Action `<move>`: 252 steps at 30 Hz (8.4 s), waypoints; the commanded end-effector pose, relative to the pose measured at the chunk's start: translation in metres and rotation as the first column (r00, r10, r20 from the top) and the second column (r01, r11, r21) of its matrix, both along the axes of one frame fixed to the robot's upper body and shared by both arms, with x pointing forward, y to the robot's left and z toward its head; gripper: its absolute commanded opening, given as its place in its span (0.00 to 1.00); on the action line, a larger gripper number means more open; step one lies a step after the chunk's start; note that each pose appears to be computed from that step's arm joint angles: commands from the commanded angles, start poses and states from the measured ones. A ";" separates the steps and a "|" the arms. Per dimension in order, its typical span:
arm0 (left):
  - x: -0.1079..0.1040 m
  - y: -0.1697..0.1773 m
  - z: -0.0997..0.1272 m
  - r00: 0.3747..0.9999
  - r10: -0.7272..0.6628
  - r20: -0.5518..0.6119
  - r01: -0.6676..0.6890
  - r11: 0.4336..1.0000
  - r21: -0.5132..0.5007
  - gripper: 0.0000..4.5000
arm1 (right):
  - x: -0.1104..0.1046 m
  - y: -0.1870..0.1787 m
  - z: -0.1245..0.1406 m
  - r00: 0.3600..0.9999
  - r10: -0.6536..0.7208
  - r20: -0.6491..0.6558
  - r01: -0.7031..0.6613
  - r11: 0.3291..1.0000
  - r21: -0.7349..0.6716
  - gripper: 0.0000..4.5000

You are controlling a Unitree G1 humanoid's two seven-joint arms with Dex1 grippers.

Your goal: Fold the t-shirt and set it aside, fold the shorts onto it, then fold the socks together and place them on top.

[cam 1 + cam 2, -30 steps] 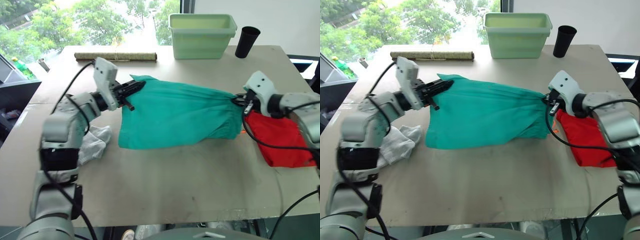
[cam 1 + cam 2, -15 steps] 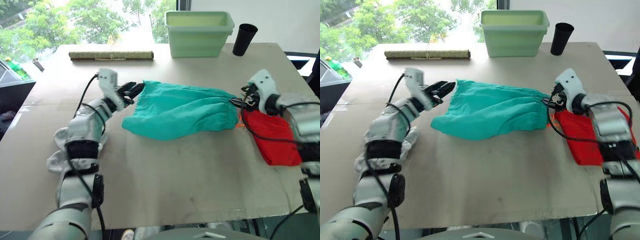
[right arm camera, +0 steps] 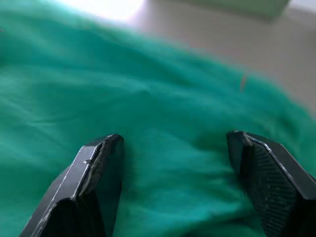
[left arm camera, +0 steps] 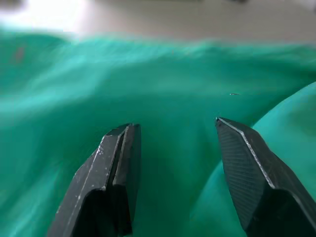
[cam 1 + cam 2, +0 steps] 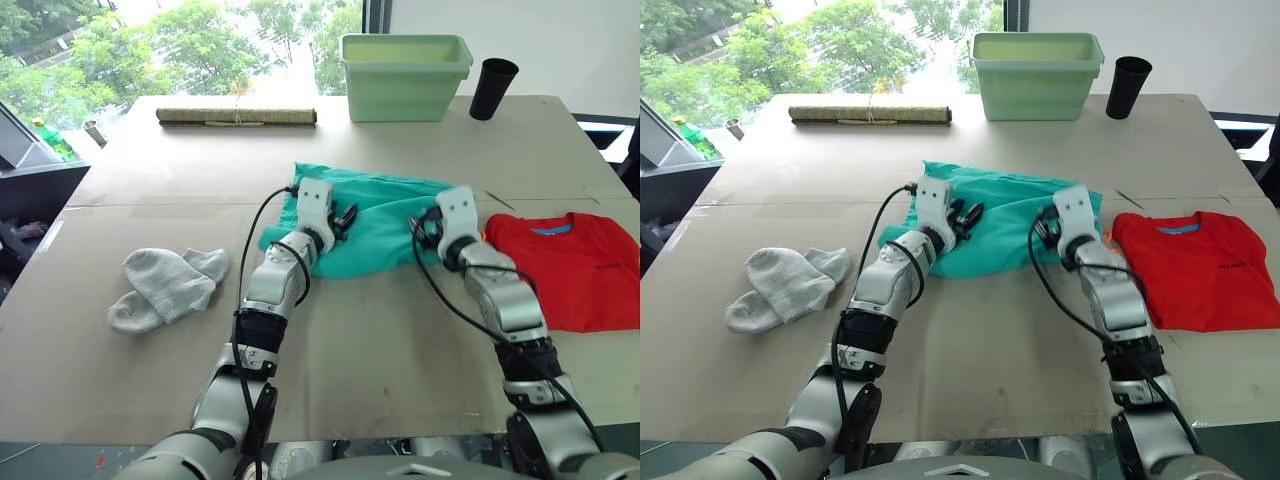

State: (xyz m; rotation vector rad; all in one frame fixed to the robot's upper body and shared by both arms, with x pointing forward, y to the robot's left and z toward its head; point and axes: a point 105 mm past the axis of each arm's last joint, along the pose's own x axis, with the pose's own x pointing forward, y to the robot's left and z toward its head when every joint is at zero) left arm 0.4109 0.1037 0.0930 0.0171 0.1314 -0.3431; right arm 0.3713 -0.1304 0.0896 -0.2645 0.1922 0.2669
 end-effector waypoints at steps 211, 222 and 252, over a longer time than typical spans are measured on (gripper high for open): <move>-0.178 0.057 0.042 0.774 -0.631 -0.059 0.629 0.776 -0.048 1.00 | -0.068 0.110 0.086 0.605 0.781 -0.155 -0.788 0.615 0.028 0.01; -0.176 0.057 0.041 0.754 -0.654 -0.058 0.651 0.756 -0.067 1.00 | -0.071 0.140 0.014 0.510 0.817 -0.271 -0.844 0.535 0.025 0.24; -0.187 0.057 0.063 0.772 -0.635 0.027 0.635 0.771 -0.036 1.00 | -0.014 0.078 0.012 0.688 0.627 -0.366 -0.575 0.778 0.251 0.99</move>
